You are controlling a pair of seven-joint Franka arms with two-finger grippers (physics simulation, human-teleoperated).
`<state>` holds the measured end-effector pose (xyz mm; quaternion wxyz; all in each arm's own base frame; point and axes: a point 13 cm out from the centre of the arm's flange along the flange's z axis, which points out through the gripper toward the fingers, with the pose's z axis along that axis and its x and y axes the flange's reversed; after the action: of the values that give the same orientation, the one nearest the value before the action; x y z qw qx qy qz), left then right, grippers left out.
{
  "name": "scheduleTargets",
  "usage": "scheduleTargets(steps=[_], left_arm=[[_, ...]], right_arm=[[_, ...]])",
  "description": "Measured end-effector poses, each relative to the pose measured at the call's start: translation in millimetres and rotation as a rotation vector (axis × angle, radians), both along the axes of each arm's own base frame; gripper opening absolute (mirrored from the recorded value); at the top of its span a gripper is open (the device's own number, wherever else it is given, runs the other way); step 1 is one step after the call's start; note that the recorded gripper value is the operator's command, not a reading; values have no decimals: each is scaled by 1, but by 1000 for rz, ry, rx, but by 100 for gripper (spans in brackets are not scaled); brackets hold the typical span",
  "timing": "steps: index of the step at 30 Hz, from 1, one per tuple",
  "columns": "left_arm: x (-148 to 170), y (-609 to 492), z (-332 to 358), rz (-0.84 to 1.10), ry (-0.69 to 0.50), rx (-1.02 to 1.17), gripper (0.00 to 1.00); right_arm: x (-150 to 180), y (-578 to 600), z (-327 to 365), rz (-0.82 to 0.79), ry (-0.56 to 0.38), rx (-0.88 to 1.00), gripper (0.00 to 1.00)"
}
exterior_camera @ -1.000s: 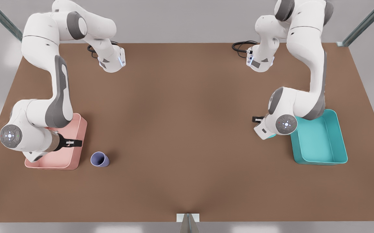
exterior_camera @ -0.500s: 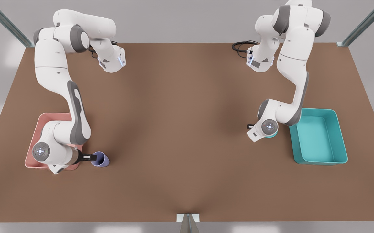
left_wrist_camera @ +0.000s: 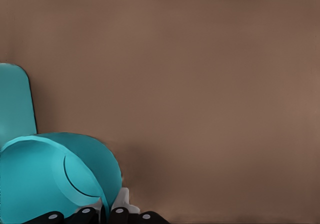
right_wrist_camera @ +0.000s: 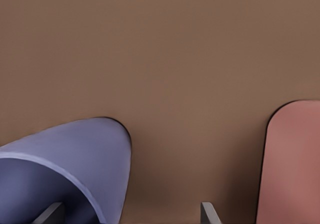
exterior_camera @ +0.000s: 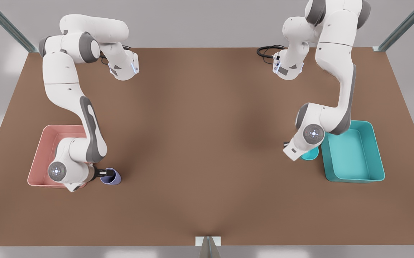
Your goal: Put the bowls and cups in different boxes
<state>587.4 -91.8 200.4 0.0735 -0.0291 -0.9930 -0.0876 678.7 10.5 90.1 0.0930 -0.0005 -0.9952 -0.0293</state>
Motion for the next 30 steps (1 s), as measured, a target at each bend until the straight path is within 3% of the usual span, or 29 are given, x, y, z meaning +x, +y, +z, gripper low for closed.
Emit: scheduleTargets(steps=[2, 5, 13, 17, 20, 24, 25, 26, 27, 30], left_arm=[[23, 26, 59, 66, -33, 6, 21], [20, 123, 84, 238, 13, 27, 21], [-21, 252, -9, 433, 183, 47, 21], [-20, 268, -55, 440, 189, 40, 21], [-19, 278, -86, 444, 182, 34, 21], [-15, 284, -108, 441, 168, 28, 21], [-15, 285, -112, 440, 165, 27, 48], [-14, 284, -113, 439, 161, 23, 92], [-12, 284, -114, 438, 156, 17, 100], [0, 279, -84, 434, 113, -14, 100]], right_arm=[[-1, 2, -6, 4, 5, 1, 51], [-1, 4, -9, 8, 6, 5, 22], [15, -6, 12, -8, -37, 23, 21], [29, -33, 113, -28, -133, 28, 21], [12, -82, 195, -62, -164, 18, 21], [-25, -165, 192, -118, -80, -1, 21], [-32, -181, 180, -128, -54, 1, 21], [-37, -190, 165, -129, -31, 5, 21], [-40, -195, 148, -124, -12, 10, 21], [-41, -203, 101, -104, 15, 22, 21]])
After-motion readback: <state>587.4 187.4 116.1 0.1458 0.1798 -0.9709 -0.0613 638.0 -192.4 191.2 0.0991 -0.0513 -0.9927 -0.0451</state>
